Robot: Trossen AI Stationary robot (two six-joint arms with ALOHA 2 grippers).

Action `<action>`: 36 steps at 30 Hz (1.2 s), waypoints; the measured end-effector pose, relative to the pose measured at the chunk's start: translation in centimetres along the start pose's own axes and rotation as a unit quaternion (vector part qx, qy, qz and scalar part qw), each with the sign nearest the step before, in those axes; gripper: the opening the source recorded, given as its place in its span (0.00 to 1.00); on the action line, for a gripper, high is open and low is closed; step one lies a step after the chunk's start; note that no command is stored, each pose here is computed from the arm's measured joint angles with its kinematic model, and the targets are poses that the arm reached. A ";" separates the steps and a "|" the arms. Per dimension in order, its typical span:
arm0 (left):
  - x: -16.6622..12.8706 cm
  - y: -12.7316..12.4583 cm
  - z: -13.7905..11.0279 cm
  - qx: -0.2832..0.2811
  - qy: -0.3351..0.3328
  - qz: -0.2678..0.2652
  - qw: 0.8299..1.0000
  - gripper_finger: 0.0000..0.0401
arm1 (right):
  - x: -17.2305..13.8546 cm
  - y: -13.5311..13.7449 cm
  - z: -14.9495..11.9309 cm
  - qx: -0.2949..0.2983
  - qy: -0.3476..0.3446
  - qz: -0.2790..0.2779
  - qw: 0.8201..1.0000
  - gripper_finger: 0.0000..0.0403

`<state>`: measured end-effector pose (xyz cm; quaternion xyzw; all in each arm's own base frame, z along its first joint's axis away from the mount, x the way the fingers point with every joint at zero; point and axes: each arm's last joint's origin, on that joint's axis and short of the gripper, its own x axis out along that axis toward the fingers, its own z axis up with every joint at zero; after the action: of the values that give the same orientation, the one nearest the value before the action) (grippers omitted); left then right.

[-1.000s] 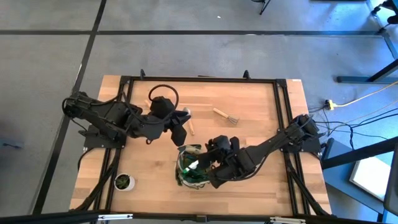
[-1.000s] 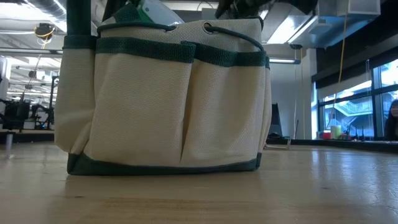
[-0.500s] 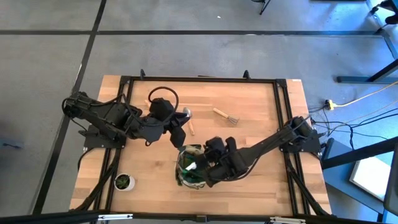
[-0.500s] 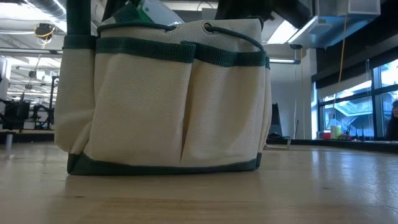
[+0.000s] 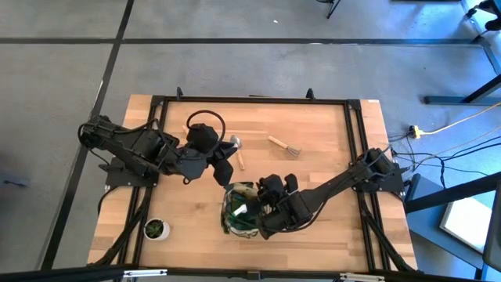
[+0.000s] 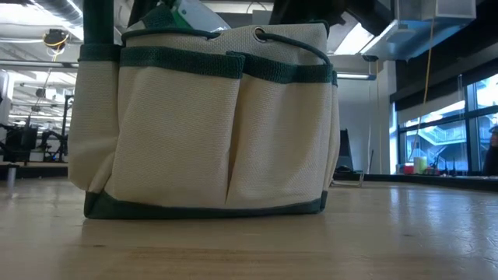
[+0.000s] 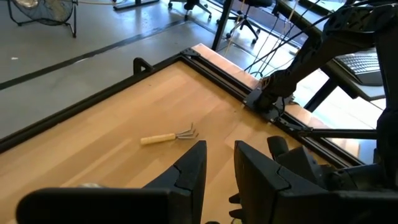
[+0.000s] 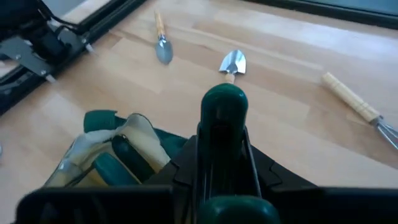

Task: Pick & Place Garden tools in Gardening bag
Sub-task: Put the green fruit pruner into the gardening bag

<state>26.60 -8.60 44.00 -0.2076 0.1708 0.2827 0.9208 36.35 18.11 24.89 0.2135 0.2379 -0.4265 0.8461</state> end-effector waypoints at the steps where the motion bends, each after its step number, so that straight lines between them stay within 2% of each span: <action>1: 0.0 0.0 0.0 0.000 0.000 0.000 1.000 0.19 | 0.1 0.0 -0.1 0.003 -0.003 -0.001 1.000 0.16; 17: 0.0 0.2 -0.2 0.004 0.007 0.008 1.000 0.19 | 0.7 -1.1 -3.4 0.045 0.020 -0.027 0.998 0.16; 30: 0.0 0.3 -0.2 0.004 0.011 0.012 1.000 0.19 | 1.3 -0.7 -3.1 0.055 0.017 -0.015 0.998 0.16; 36: 0.0 0.4 -0.3 0.006 0.012 0.013 1.000 0.19 | 2.9 -0.4 -4.3 0.044 0.043 -0.030 0.998 0.16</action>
<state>26.32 -8.48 43.68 -0.2030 0.1859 0.2913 0.9162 36.58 18.52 19.69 0.2611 0.2618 -0.4523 0.8116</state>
